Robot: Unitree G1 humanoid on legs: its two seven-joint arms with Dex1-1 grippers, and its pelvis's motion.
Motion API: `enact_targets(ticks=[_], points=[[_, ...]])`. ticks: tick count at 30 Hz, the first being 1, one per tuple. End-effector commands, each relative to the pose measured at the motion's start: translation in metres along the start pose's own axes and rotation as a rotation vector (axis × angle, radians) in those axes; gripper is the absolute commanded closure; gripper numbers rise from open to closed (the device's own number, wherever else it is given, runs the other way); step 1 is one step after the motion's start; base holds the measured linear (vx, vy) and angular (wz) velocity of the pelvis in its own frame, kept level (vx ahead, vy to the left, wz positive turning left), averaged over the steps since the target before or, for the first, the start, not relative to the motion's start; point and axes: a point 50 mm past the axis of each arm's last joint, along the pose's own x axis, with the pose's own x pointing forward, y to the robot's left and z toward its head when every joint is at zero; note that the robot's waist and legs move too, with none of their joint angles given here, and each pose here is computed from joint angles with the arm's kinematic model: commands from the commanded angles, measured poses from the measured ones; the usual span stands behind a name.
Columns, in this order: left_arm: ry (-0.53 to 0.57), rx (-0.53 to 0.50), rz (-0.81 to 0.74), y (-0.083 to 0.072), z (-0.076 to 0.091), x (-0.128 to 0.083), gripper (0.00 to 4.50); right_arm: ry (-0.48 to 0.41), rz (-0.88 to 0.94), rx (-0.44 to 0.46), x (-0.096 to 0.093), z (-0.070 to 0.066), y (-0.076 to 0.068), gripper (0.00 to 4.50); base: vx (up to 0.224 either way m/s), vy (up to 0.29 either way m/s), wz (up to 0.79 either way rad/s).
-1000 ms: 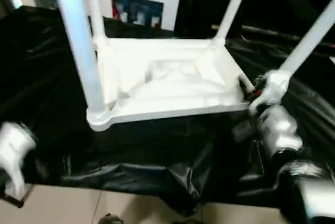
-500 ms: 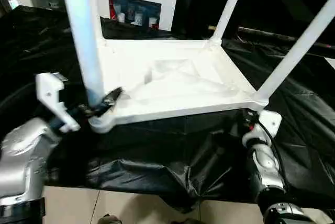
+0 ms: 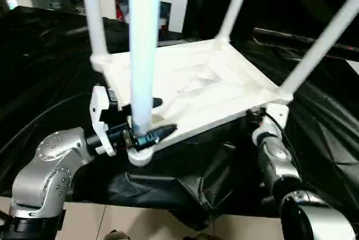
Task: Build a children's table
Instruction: Rotate table base
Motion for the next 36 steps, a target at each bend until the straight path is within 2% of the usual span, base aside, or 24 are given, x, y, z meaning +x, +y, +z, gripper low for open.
enact_targets(ticks=[1,8,9,14,15,22,28,31,33,36], points=[[0.002,-0.008,-0.105,-0.008,0.006,0.012,0.08,0.009,0.07,-0.039,0.004,0.005,0.011,1.7,0.0,0.0,0.0],[0.005,-0.065,-0.258,-0.019,0.01,0.032,0.08,0.057,0.243,-0.064,0.004,0.003,0.051,1.7,0.0,0.0,0.0],[0.003,-0.074,-0.286,-0.02,0.01,0.037,0.08,0.066,0.287,-0.068,0.004,0.003,0.06,1.7,0.0,0.0,0.0],[0.005,-0.082,-0.323,-0.022,0.011,0.044,0.08,0.067,0.343,-0.09,0.002,0.003,0.071,1.7,0.0,0.0,0.0],[0.001,-0.089,-0.35,-0.024,0.012,0.05,0.08,0.066,0.378,-0.108,0.002,0.003,0.077,1.7,0.0,0.0,0.0],[-0.014,-0.066,-0.376,-0.025,0.009,0.071,0.08,0.058,0.407,-0.124,0.002,0.006,0.085,1.7,0.0,0.0,0.0],[-0.032,-0.023,-0.365,-0.02,0.009,0.092,0.08,0.062,0.448,-0.13,0.001,0.007,0.09,1.7,0.0,0.0,0.0],[-0.031,0.009,-0.307,-0.014,0.008,0.099,0.08,0.064,0.458,-0.128,0.001,0.007,0.093,1.7,0.0,0.0,0.0],[-0.024,0.07,-0.201,-0.001,0.006,0.105,0.08,0.068,0.481,-0.116,0.0,0.007,0.097,1.7,0.0,0.0,0.0],[-0.018,0.09,-0.175,0.004,0.005,0.106,0.08,0.078,0.525,-0.102,-0.002,0.006,0.101,1.7,0.0,0.0,0.0]])
